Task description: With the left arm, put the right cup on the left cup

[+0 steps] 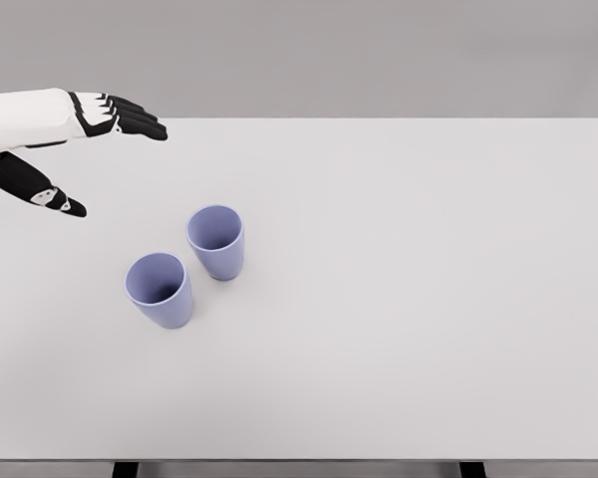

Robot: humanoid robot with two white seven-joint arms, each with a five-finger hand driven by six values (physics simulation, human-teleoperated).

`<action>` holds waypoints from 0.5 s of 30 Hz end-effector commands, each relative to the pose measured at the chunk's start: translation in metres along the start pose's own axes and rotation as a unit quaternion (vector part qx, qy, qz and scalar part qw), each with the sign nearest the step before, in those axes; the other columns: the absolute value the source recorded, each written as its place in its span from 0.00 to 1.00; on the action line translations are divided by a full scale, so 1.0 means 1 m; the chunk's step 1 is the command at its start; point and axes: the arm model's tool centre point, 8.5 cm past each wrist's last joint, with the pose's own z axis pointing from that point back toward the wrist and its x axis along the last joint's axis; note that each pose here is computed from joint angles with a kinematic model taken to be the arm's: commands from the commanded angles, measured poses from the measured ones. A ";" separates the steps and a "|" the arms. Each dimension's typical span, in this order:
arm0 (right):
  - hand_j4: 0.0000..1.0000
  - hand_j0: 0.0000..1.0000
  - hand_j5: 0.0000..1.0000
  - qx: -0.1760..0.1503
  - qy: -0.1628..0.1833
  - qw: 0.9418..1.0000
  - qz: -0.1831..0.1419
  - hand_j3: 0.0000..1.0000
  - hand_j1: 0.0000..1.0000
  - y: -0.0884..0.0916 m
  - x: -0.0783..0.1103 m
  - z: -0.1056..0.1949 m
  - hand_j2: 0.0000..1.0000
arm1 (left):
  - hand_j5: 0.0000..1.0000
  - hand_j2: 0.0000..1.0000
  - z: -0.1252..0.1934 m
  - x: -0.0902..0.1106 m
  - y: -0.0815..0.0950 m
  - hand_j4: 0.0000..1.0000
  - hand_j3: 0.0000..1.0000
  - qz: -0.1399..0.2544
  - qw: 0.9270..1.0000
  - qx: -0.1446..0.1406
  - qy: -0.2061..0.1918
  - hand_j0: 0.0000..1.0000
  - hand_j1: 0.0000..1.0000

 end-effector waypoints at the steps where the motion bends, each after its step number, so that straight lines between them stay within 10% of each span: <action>1: 1.00 1.00 1.00 0.000 0.001 1.000 0.005 1.00 1.00 0.000 0.000 0.000 1.00 | 1.00 1.00 0.001 0.001 0.001 1.00 1.00 0.004 1.000 0.004 -0.002 1.00 1.00; 11: 1.00 1.00 1.00 0.000 0.000 1.000 0.001 1.00 1.00 0.000 0.000 0.000 1.00 | 1.00 1.00 0.006 0.006 0.021 1.00 1.00 -0.024 1.000 0.019 0.003 1.00 1.00; 15: 1.00 1.00 1.00 0.000 0.000 1.000 0.001 1.00 1.00 0.000 0.000 0.000 1.00 | 1.00 1.00 -0.021 0.011 0.044 1.00 1.00 -0.204 0.976 -0.042 0.057 1.00 1.00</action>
